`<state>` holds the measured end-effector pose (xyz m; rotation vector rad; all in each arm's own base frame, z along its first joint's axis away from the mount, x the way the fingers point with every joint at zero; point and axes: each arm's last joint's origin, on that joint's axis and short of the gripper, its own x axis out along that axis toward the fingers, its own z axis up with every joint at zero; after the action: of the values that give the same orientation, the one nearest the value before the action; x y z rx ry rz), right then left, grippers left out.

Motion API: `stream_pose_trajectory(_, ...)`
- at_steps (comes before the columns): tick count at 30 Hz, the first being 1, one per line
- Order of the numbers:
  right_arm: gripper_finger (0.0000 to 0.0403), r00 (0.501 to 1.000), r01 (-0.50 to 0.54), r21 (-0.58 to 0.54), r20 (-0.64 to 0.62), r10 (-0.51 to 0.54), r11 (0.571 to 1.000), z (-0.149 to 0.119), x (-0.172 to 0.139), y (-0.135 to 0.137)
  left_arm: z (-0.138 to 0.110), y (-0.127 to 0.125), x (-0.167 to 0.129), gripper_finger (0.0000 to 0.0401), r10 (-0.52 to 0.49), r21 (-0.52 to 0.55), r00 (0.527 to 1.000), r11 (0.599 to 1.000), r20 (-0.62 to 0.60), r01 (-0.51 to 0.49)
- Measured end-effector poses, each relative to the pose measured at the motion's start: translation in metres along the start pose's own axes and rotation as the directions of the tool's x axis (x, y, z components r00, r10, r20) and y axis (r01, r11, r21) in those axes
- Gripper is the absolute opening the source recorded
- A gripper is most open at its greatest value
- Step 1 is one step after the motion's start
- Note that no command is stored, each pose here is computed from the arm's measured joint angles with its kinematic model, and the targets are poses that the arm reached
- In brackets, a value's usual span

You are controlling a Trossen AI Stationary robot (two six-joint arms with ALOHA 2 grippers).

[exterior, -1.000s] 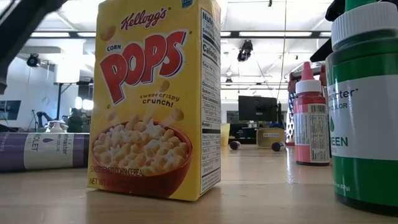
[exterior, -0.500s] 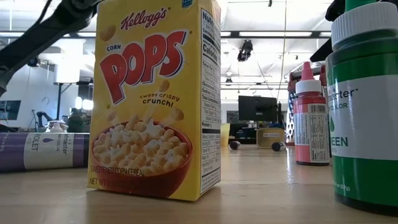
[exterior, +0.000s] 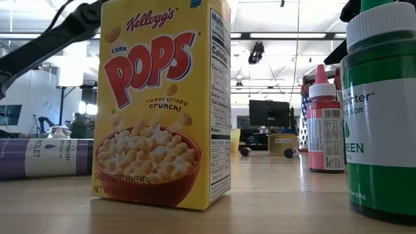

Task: Pick & Place Kitchen Items
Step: Put the orange food coloring bottle into the yellow bin

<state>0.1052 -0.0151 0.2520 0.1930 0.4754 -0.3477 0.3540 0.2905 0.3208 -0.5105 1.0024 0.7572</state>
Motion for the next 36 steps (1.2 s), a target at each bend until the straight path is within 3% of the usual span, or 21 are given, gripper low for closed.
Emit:
stream_pose_trajectory(16, 0.0008, 1.0, 0.0, 0.0, 0.0, 0.0, 1.0, 0.0, 0.0, 0.0, -0.013, 0.004, 0.035, 0.0087, 0.031, 0.042, 0.992, 0.999, -0.122, -0.026)
stream_pose_trajectory(36, 0.0008, 1.0, 0.0, 0.0, 0.0, 0.0, 1.0, 0.0, 0.0, 0.0, -0.033, 0.017, 0.086, 0.0087, 0.047, 0.006, 0.985, 0.999, -0.167, -0.047)
